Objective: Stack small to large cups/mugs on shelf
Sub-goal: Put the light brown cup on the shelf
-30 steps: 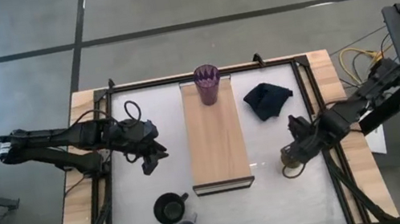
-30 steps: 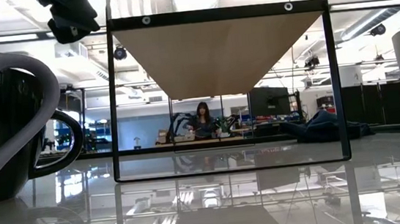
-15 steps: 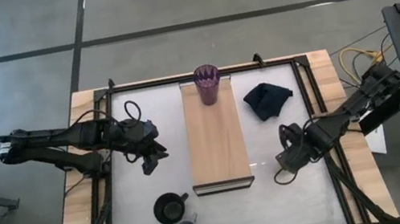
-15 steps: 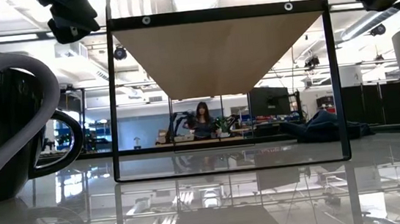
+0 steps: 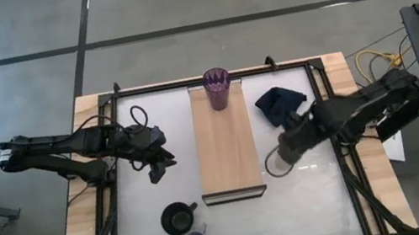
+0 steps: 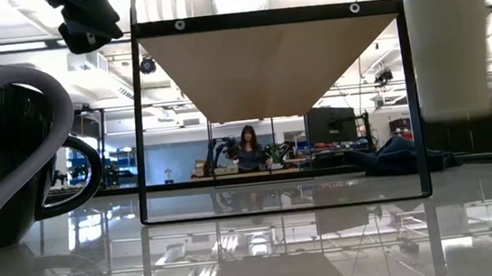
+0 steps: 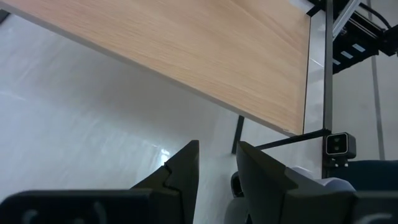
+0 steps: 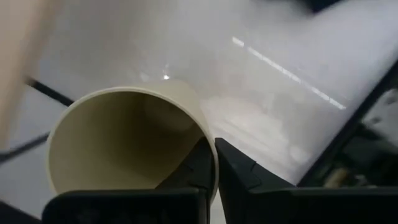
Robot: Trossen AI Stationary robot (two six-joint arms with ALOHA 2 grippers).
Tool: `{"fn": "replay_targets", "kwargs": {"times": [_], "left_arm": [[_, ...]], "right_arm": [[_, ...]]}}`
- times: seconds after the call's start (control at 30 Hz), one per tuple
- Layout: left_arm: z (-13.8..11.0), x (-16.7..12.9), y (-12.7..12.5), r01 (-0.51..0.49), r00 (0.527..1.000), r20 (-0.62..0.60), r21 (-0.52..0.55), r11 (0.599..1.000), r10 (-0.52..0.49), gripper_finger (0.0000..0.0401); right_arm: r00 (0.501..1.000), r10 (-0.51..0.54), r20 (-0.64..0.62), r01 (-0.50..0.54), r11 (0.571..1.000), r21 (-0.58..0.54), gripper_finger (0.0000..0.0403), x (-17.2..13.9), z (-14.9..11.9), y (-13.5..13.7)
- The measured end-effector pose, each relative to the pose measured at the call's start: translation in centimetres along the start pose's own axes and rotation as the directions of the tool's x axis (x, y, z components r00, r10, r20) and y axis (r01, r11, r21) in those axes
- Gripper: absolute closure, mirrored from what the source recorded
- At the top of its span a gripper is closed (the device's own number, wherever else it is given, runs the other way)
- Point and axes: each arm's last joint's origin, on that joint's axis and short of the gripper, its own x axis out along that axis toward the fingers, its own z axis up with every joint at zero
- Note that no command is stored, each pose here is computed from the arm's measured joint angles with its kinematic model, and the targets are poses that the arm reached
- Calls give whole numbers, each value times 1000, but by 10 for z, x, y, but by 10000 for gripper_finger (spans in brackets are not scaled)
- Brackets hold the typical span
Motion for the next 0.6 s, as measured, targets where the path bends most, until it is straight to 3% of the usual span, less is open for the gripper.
{"fn": "replay_targets", "kwargs": {"times": [0.1,0.23,0.6], "left_arm": [[0,0,0,-6,1000,3,0,1000,6,308],[1,0,1,-41,999,22,-1,999,41,308],[2,0,5,-140,987,73,-9,990,140,308]], "right_arm": [[997,4,75,-3,1000,-14,394,-36,11,-2],[982,84,172,-77,996,-45,394,-68,29,4],[951,77,301,-17,980,-198,394,-86,109,43]]}}
